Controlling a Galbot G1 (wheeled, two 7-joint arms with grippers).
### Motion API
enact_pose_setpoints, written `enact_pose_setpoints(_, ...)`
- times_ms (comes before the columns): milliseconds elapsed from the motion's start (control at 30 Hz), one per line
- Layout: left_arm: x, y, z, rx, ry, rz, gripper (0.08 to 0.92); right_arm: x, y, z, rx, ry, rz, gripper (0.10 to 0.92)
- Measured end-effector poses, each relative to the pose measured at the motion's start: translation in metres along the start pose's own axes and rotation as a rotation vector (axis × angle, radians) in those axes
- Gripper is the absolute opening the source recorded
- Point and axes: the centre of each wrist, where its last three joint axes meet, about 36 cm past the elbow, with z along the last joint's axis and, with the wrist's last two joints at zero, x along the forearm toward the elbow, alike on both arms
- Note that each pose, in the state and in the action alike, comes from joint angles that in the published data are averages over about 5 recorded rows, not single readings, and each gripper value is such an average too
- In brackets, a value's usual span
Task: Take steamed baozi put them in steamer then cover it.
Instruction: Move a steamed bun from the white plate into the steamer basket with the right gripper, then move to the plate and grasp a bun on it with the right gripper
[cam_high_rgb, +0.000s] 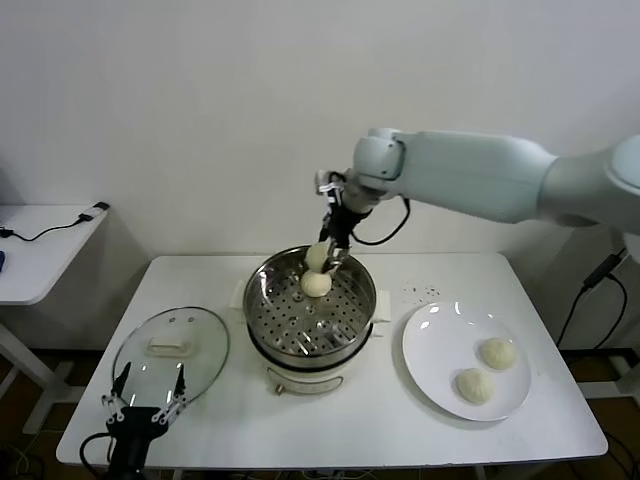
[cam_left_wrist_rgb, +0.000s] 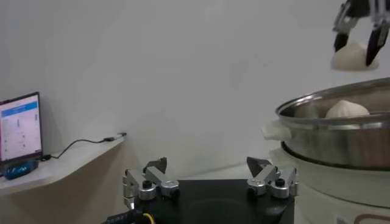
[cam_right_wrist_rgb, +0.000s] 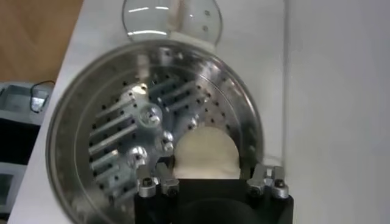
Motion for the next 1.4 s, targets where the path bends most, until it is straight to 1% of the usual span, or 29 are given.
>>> enact_pose_setpoints(267,0.001,0.003,0.002,-0.005,0.001,-0.001,0.823,-0.050,0.010,-0.030,0.029,-0.006,-0.051,0.696)
enact_pose_setpoints(567,0.000,0.003,0.002,-0.004,0.000,-0.002,0.823,-0.082,0.015,-0.035,0.026,-0.002,-0.079,0.703)
enact_pose_setpoints(767,-0.002,0.003,0.002,-0.002,-0.002,-0.002,0.823,-0.090,0.017,-0.035,0.017,0.000,-0.085,0.804)
enact_pose_setpoints(833,-0.002,0.002,0.002,-0.001,-0.002,-0.002,0.823,-0.090,0.017,-0.035,0.017,-0.001,-0.084,0.818)
enact_pose_setpoints(967,-0.003,0.002,0.002,0.000,-0.001,-0.002,0.823,-0.082,0.017,-0.033,0.022,-0.005,-0.080,0.822)
enact_pose_setpoints(1067,-0.002,0.002,0.002,-0.001,0.000,-0.003,0.823,-0.066,0.016,-0.027,0.027,-0.010,-0.072,0.823)
enact_pose_setpoints(1233,-0.002,0.001,0.001,-0.003,0.000,0.001,0.823,-0.025,0.015,-0.003,0.031,-0.011,-0.046,0.823)
enact_pose_setpoints(1400,-0.003,-0.001,0.000,-0.001,-0.003,0.004,0.823,0.024,0.023,0.039,0.032,0.000,-0.025,0.823)
